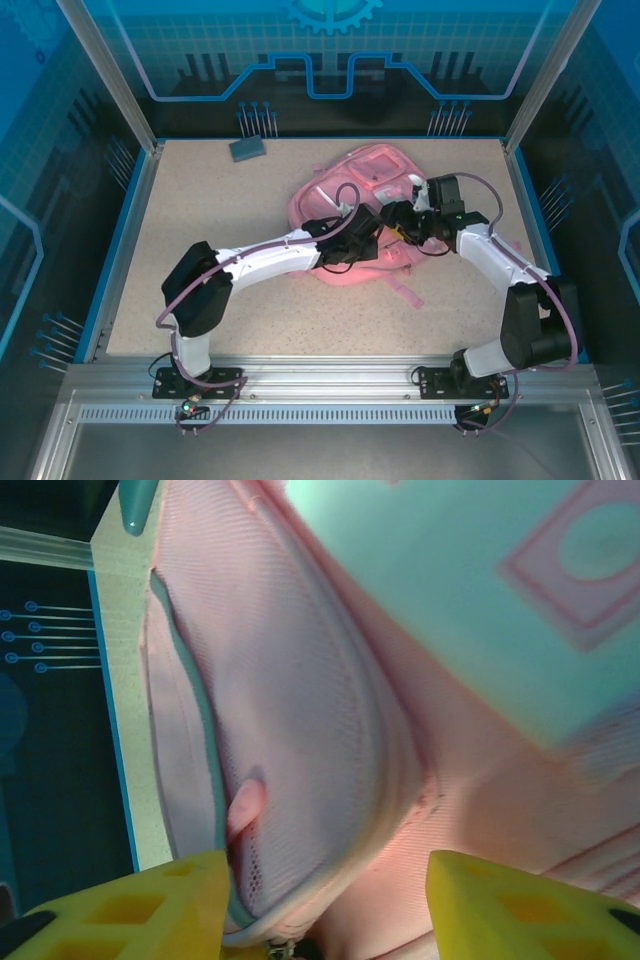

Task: Pack the student bag
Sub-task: Unzip the student bag at the top-center of the table.

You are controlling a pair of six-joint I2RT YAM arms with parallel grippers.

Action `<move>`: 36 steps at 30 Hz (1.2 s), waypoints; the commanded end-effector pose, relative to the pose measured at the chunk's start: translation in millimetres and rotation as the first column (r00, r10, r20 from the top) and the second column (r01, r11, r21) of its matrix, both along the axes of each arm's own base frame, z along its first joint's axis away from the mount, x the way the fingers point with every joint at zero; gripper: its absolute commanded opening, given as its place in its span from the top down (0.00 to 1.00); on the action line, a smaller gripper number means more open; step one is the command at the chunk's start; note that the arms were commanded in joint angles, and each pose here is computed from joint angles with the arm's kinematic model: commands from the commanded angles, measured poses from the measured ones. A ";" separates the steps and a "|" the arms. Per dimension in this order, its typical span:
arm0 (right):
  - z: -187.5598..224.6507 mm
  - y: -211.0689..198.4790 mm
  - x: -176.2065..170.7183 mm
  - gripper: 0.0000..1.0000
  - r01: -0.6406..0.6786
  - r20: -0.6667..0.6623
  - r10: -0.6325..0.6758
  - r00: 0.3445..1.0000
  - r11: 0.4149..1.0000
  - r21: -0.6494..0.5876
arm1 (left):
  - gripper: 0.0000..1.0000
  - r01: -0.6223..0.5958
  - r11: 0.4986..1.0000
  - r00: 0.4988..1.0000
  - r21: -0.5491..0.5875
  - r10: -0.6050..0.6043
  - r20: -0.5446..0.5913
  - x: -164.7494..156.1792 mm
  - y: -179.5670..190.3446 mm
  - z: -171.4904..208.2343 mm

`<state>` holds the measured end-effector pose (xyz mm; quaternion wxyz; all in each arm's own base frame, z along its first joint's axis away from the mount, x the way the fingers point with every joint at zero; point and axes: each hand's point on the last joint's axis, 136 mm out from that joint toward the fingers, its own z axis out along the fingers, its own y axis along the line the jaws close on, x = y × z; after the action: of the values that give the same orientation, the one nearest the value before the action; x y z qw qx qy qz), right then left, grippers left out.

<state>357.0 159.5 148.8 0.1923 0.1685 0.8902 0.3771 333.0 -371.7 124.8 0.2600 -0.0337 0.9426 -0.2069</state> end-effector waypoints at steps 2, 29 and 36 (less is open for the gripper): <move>2.6 15.0 -2.4 0.47 -0.018 -0.004 0.018 1.000 0.999 0.038 | 0.79 -0.043 0.999 0.997 -0.018 0.044 0.064 18.1 -5.2 6.5; -16.9 -30.7 8.1 1.00 0.080 -0.032 -0.090 0.995 0.967 -0.243 | 1.00 -0.018 0.999 0.994 0.038 0.014 0.108 12.9 93.5 4.5; -4.2 -24.1 2.5 0.71 0.050 -0.019 -0.055 0.998 0.982 -0.179 | 1.00 0.262 0.965 0.944 -0.007 -0.254 0.210 1.3 50.1 33.9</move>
<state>360.9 163.1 137.0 0.1822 0.1666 0.9131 0.3245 334.3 -319.7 140.6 0.3011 0.0538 0.9180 -0.2522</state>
